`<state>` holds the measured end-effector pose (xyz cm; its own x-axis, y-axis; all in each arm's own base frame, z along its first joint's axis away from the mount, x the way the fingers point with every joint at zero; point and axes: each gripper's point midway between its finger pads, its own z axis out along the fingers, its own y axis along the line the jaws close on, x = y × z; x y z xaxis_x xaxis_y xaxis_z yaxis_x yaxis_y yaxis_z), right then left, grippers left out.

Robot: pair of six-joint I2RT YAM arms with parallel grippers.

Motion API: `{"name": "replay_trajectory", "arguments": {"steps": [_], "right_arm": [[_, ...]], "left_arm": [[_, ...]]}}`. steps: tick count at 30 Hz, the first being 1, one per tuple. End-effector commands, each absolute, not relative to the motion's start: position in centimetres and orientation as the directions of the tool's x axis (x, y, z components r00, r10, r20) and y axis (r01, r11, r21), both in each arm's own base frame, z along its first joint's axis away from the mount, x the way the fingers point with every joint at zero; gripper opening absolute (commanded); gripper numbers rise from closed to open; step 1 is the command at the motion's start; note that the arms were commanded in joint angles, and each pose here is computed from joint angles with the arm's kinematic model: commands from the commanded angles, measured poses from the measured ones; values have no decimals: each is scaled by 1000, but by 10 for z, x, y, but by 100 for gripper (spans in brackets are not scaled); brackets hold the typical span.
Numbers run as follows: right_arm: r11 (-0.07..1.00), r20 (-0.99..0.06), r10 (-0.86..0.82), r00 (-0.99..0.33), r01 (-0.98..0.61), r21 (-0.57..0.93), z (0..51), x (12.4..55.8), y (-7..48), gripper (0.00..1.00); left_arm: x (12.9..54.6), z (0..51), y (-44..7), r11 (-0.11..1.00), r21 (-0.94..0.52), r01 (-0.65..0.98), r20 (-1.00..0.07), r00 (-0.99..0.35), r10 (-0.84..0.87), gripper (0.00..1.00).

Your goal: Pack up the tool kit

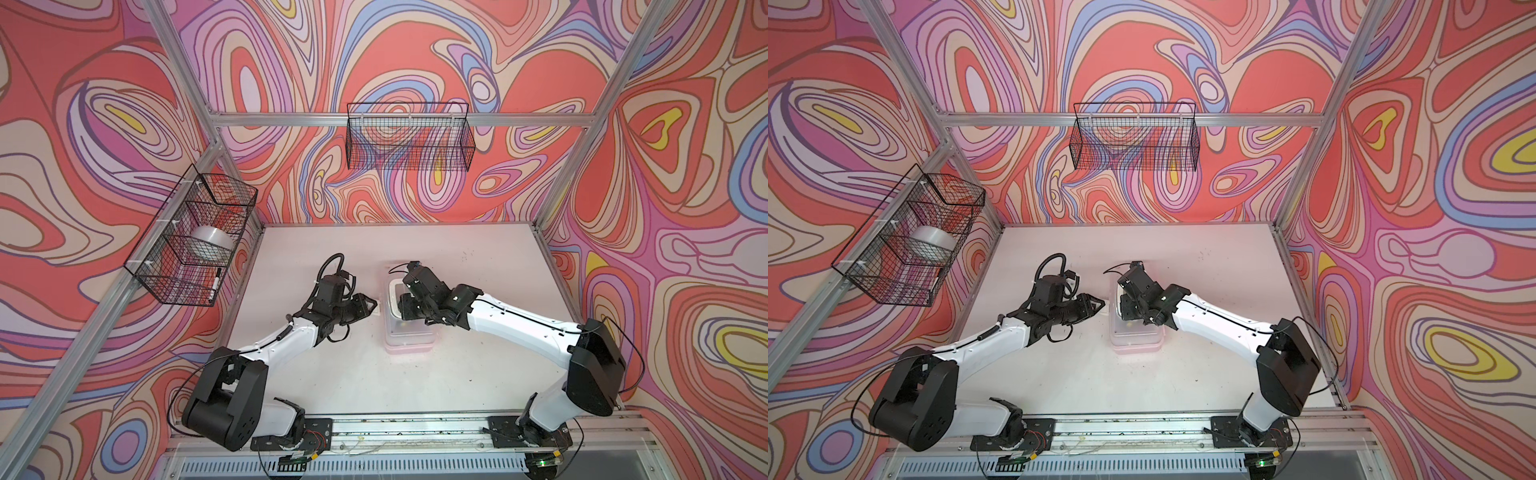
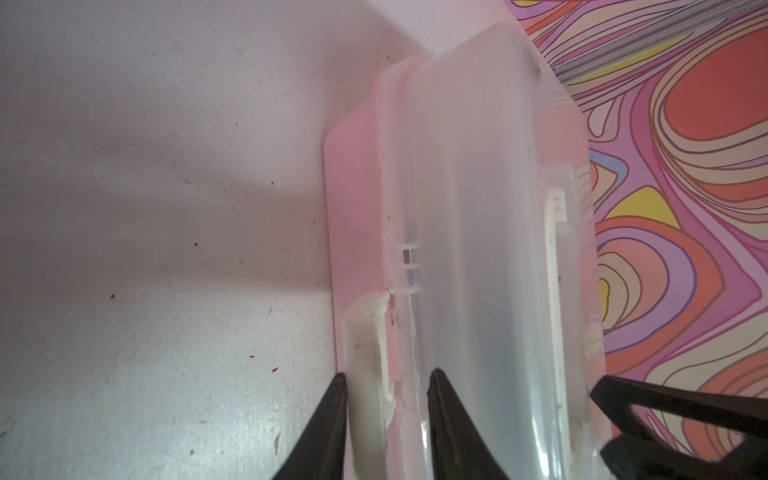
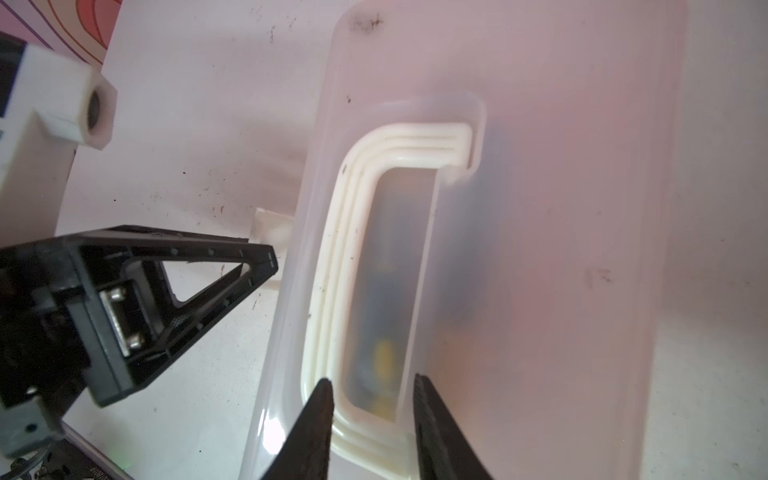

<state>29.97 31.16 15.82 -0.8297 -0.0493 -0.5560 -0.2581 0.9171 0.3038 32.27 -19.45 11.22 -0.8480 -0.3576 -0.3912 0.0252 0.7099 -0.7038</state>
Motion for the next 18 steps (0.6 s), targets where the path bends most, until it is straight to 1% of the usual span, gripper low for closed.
{"name": "replay_trajectory", "arguments": {"steps": [1,18], "right_arm": [[924,-540,-63,-840,-253,286,147,299,307,34],[925,-536,-58,-842,-247,287,145,299,306,34]], "left_arm": [[324,127,-193,706,-707,43,-409,-839,-359,34],[321,136,-198,667,-742,69,-409,-834,-369,33]]}}
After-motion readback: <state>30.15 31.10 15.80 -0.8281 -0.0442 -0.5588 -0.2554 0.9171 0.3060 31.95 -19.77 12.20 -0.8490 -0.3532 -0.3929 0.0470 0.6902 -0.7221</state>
